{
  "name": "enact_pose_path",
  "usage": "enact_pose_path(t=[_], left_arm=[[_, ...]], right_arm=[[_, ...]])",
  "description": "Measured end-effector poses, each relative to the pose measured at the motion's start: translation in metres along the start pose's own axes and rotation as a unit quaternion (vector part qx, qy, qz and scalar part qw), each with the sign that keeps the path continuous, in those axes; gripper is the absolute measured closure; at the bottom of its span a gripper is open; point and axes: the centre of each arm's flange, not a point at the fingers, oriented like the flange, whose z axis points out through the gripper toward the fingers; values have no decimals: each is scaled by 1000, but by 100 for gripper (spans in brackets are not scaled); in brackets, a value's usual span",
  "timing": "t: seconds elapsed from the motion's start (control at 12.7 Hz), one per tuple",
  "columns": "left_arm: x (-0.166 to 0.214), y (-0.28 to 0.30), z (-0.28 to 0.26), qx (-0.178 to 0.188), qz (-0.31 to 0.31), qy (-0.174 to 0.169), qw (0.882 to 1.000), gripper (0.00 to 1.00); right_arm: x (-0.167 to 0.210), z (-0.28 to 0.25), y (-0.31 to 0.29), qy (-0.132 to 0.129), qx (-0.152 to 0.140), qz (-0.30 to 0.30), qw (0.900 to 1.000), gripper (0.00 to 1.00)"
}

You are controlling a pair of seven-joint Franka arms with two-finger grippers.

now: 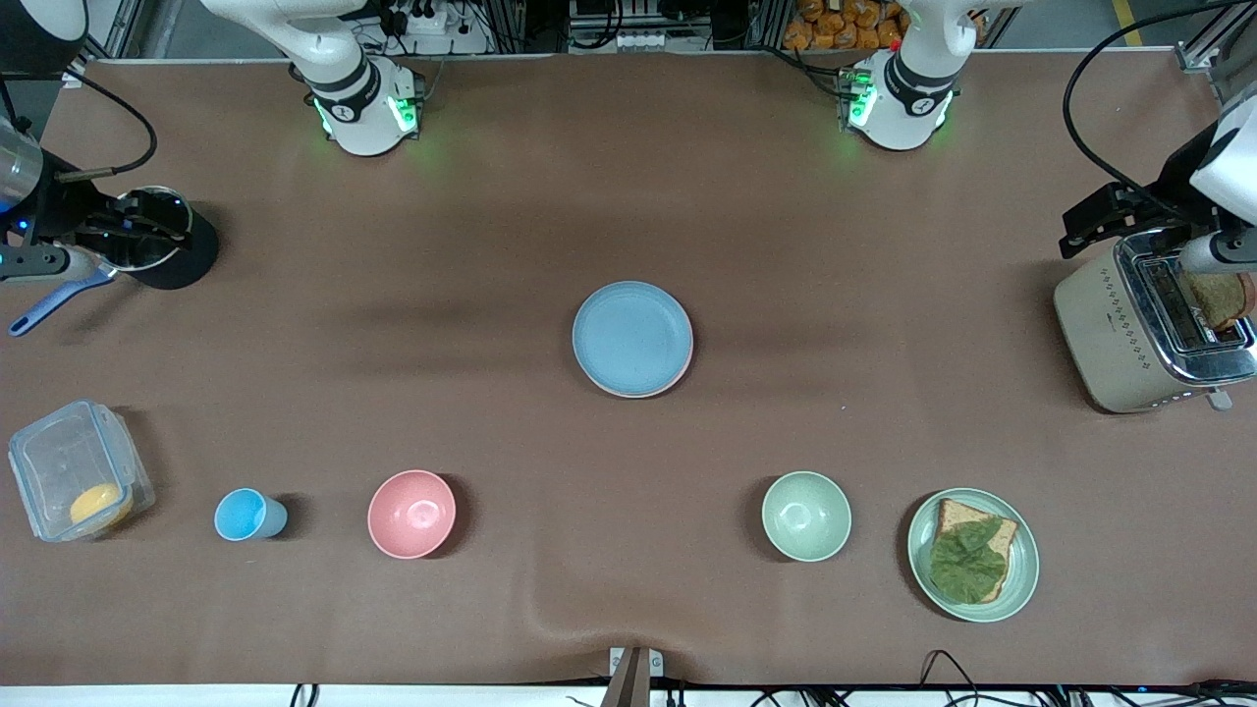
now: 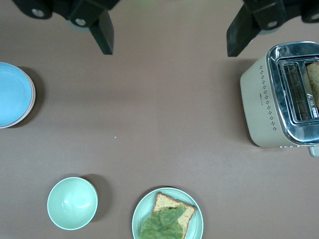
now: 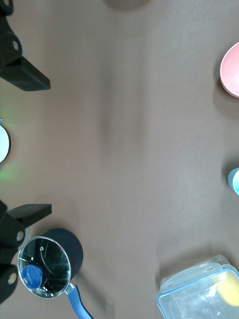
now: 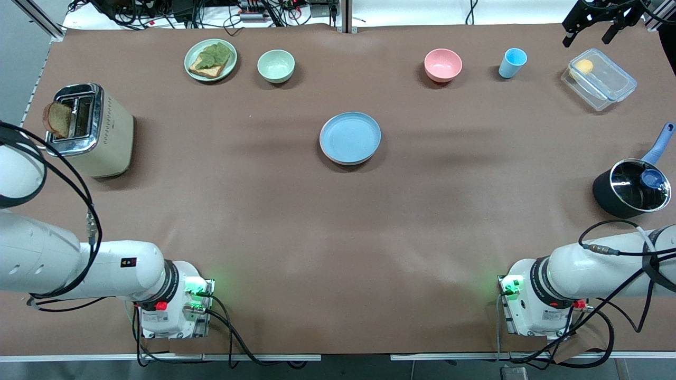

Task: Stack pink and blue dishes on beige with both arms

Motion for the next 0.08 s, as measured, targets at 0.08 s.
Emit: enact_pose_path(t=[0.08], left_arm=[[0, 1, 0, 0, 1, 0, 1000, 0]], right_arm=[[0, 0, 0, 0, 0, 0, 1000, 0]])
